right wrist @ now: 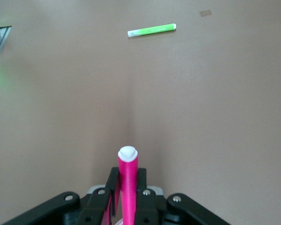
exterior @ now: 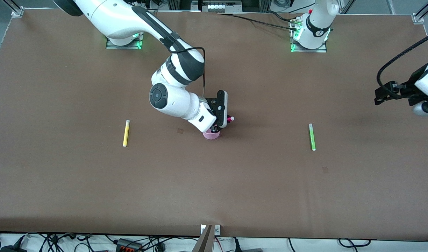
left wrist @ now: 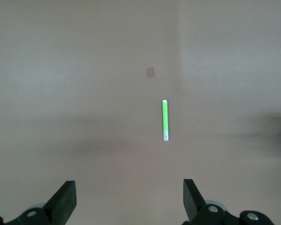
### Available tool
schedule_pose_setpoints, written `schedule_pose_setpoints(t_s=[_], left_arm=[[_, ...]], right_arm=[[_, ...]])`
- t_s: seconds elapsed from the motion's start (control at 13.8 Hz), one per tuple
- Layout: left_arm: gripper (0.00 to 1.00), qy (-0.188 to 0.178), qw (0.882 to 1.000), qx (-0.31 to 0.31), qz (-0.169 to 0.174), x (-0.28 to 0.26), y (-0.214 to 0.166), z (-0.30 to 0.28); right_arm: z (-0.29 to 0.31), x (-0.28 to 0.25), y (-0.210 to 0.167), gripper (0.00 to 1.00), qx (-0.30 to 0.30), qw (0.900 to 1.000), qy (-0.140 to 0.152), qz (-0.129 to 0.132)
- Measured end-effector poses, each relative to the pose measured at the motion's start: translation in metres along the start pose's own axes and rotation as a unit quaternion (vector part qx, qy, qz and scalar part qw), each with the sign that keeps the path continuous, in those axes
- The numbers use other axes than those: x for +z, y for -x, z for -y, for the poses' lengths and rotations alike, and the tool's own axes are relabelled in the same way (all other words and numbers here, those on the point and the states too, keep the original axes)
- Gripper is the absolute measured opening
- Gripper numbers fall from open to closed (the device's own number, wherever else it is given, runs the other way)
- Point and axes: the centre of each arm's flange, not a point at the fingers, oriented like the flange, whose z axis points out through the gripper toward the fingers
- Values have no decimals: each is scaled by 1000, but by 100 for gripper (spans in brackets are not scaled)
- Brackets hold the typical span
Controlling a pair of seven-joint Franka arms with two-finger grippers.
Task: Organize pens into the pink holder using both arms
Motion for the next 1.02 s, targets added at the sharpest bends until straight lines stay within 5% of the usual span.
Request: schedule_pose_setpoints(t_s=[0.29,1.02], left_arm=[[100,-3,1000,-2,6,4,14,-4],[100,-4,1000,-9,10,8,15,-1]], right_arm=[[1,7,7,17,-16,1000,5,26],[-2,15,17,17,-11,999,2,34]])
